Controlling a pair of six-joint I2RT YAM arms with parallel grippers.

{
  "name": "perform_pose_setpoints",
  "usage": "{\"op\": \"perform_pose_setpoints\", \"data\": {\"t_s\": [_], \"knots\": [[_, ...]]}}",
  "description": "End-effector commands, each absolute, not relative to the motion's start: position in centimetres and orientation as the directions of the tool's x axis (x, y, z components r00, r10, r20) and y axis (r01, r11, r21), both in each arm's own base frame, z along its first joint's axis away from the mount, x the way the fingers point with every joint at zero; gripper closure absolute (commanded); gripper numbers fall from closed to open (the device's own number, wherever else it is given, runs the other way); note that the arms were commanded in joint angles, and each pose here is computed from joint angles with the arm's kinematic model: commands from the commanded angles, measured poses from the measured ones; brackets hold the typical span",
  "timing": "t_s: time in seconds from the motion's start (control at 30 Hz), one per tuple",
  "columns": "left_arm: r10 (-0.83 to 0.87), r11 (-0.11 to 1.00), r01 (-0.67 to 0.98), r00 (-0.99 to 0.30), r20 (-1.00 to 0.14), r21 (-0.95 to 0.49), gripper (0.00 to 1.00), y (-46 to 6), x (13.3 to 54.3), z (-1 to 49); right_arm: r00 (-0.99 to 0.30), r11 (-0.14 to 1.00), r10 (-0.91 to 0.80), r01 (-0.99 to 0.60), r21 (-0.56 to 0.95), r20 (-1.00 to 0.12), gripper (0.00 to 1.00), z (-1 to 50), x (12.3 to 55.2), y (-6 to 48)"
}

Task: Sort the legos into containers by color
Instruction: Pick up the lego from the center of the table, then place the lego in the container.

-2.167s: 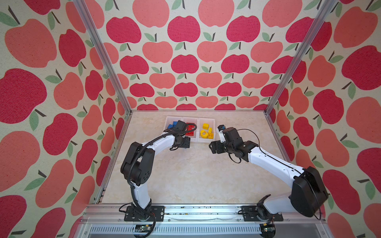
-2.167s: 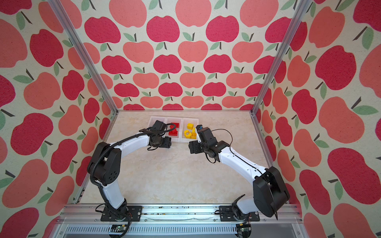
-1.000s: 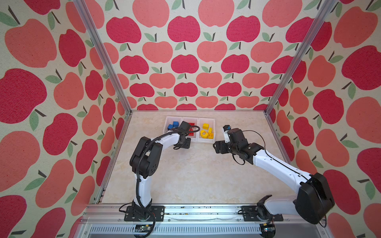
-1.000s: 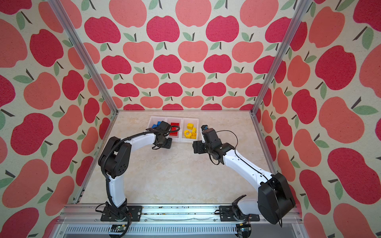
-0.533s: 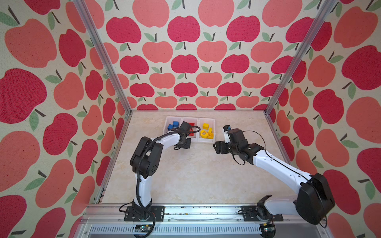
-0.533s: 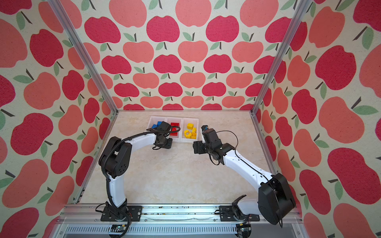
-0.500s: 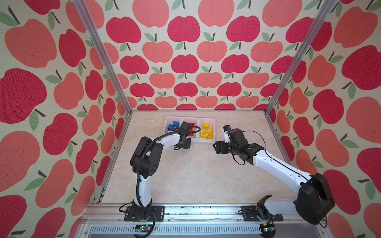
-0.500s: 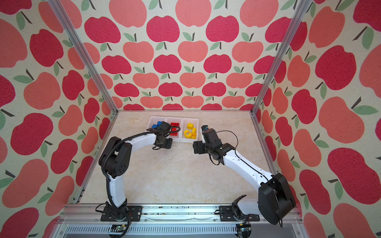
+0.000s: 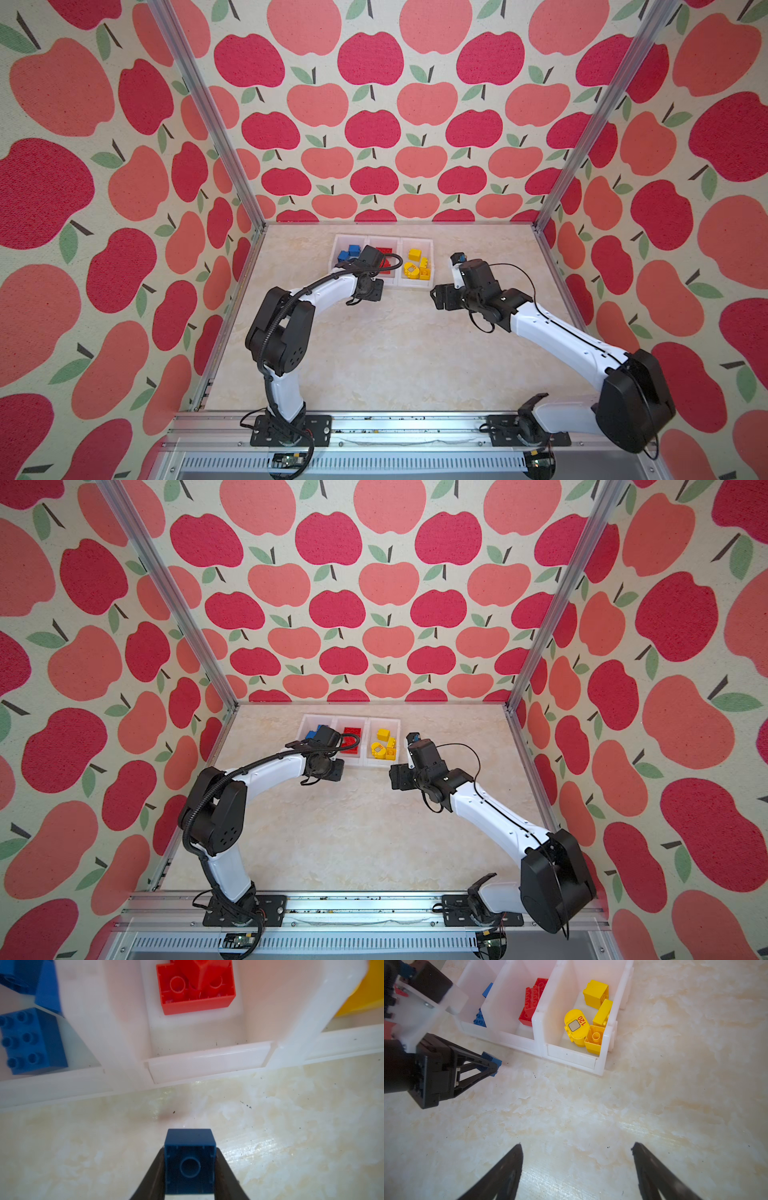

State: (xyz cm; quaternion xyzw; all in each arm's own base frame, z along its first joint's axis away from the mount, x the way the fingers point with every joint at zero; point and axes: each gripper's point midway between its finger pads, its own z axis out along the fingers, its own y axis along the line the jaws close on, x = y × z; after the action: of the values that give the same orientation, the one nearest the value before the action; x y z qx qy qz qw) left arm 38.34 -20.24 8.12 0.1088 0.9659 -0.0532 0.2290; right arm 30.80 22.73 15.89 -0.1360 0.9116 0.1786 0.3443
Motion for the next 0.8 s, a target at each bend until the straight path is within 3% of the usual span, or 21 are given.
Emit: {"op": "perform_pose_setpoints", "data": {"t_s": [0.0, 0.43, 0.77], "knots": [[0.167, 0.979, 0.202, -0.868, -0.468, -0.026, 0.73, -19.0, 37.6, 9.8, -0.725, 0.898, -0.092, -0.357, 0.258, -0.683, 0.15, 16.4, 30.8, 22.6], [0.088, 0.989, 0.143, -0.804, -0.587, -0.047, 0.73, -15.3, 42.2, 15.5, -0.724, 0.895, -0.086, -0.358, 0.266, -0.684, 0.15, 16.7, 30.6, 22.6], [0.022, 0.993, 0.083, -0.809, -0.588, -0.078, 0.73, -12.1, 48.0, 14.5, -0.729, 0.892, -0.080, -0.357, 0.278, -0.680, 0.15, 16.6, 30.6, 22.8]]}}
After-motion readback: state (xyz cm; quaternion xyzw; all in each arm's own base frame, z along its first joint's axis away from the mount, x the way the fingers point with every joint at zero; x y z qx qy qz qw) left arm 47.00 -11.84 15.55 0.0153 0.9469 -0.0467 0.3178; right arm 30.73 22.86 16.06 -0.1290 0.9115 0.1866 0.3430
